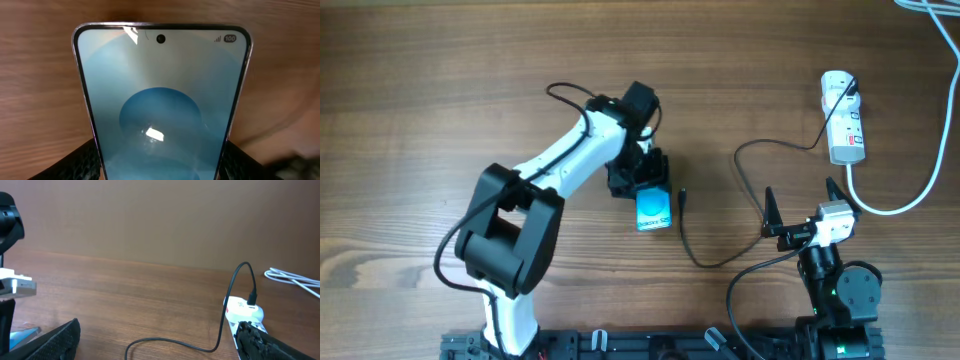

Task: Plug charger to phone and switch on socket
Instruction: 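Lift the phone with the left gripper and raise it upright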

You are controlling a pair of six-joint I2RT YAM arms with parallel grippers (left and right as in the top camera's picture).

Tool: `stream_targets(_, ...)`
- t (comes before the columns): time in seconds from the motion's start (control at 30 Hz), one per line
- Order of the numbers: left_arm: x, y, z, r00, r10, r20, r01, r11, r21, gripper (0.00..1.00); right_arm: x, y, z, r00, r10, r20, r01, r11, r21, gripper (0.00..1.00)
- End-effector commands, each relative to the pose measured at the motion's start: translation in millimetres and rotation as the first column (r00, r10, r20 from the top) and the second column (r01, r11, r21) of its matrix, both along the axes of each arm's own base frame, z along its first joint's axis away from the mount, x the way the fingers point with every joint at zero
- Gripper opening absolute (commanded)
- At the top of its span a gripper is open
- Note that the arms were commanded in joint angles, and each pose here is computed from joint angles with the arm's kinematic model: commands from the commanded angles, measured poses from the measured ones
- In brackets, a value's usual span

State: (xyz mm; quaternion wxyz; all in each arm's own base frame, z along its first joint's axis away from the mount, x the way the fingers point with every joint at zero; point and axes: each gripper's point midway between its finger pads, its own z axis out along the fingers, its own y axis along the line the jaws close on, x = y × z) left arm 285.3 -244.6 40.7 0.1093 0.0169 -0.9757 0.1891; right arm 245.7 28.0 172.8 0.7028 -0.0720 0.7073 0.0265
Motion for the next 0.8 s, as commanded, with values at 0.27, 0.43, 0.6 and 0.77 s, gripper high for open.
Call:
stream_targets(0.27,17.8,-25.2,130.8,0.941,0.016,-0.339,-0.271,0.634,-0.724,0.68,0.2,-1.2,0.5,1.000,-0.009,0.002,0.009,1.000,0.013,1.00)
stream_targets(0.43,38.3,-2.2,152.5,0.897,0.055,-0.438,-0.398,0.527,-0.750,0.66,0.2,-1.2,0.5,1.000,-0.009,0.002,0.009,1.000,0.013,1.00)
stream_targets(0.6,51.0,16.9,166.8,0.817,0.075,-0.572,-0.537,0.459,-0.708,0.66,0.2,-1.2,0.5,1.000,-0.009,0.002,0.009,1.000,0.013,1.00)
stream_targets(0.77,60.2,30.8,166.8,0.743,0.116,-0.659,-0.632,0.446,-0.633,0.66,0.2,-1.2,0.5,1.000,-0.009,0.002,0.009,1.000,0.013,1.00)
